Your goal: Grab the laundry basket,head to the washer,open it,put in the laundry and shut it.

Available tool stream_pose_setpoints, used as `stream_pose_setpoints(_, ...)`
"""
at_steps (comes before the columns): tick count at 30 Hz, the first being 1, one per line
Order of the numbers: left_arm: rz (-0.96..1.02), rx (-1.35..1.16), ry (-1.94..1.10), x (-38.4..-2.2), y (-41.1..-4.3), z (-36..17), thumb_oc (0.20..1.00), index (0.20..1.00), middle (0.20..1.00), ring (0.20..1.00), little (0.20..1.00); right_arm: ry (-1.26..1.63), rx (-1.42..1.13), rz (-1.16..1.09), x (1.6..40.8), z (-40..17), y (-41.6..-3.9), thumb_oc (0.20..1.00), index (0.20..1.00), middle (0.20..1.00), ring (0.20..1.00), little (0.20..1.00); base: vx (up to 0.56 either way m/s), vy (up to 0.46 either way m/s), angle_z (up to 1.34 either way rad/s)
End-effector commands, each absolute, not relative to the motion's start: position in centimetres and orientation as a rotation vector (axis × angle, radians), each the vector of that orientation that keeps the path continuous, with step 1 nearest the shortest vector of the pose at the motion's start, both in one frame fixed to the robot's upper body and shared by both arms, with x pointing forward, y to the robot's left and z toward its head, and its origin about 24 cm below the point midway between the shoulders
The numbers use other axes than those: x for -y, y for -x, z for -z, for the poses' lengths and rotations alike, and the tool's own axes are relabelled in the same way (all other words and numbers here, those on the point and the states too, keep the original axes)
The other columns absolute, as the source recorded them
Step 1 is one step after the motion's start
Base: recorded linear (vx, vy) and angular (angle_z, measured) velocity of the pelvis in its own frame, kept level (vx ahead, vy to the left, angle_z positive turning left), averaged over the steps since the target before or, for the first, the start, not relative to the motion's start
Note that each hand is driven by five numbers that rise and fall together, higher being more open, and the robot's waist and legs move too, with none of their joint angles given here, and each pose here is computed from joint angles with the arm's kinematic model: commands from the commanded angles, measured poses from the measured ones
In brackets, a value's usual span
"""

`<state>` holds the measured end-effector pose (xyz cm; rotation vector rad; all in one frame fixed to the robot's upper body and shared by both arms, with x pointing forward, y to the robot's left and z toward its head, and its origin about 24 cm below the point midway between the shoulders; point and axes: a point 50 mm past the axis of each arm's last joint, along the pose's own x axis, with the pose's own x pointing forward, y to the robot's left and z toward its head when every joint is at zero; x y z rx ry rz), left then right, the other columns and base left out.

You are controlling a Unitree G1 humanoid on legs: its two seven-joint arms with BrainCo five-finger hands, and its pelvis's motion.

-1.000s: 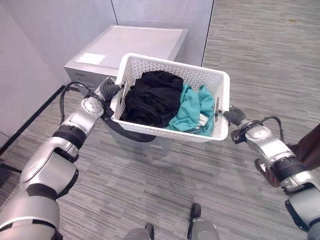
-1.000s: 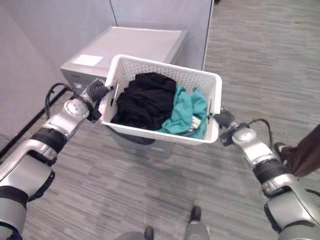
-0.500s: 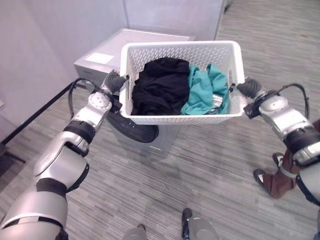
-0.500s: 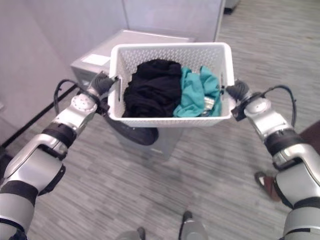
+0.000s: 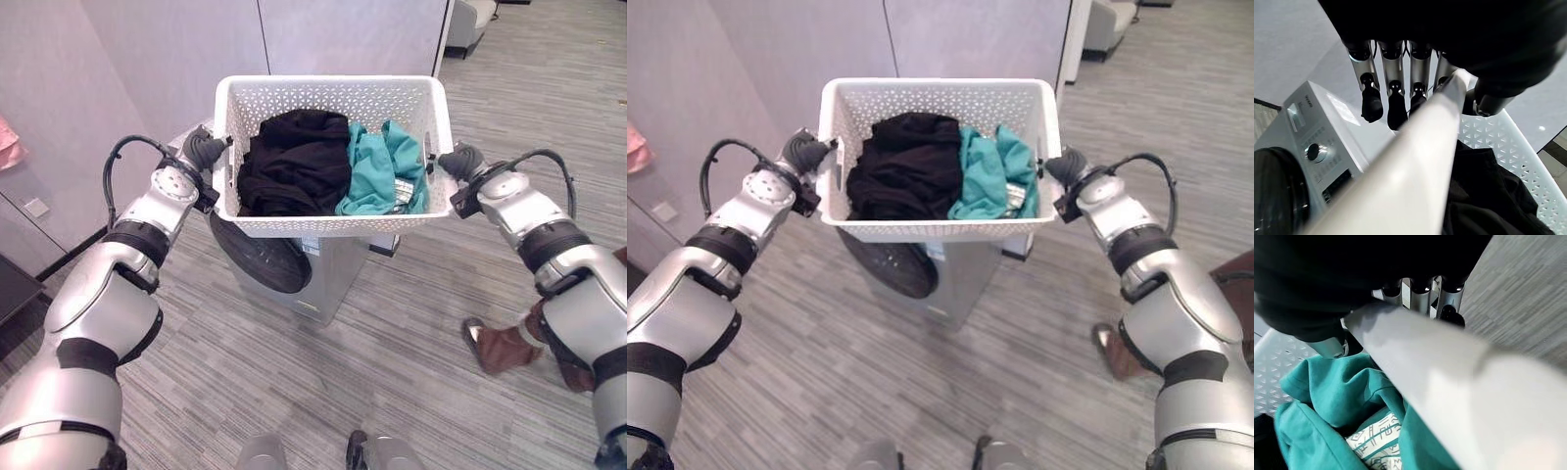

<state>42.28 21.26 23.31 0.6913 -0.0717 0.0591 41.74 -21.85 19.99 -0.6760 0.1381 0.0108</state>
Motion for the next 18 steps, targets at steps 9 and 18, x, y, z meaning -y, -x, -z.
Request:
stream_pose_setpoints(9,-0.159,0.303,-0.675,-20.2,-42.1,-31.8,0.2,0.2,0.2,0.2,0.2,0.644,0.142,-0.119,15.0,-27.2,-42.8,0.2,0.2,0.2,0.2,0.2,0.2,0.156,-0.15)
stream_pose_setpoints(18,-0.075,0.306,-0.728,-17.9,-42.5,-29.9,0.2,0.2,0.2,0.2,0.2,0.681,0.093,-0.158,14.8,-25.3,-42.8,0.2,0.2,0.2,0.2,0.2,0.21,0.272,-0.24)
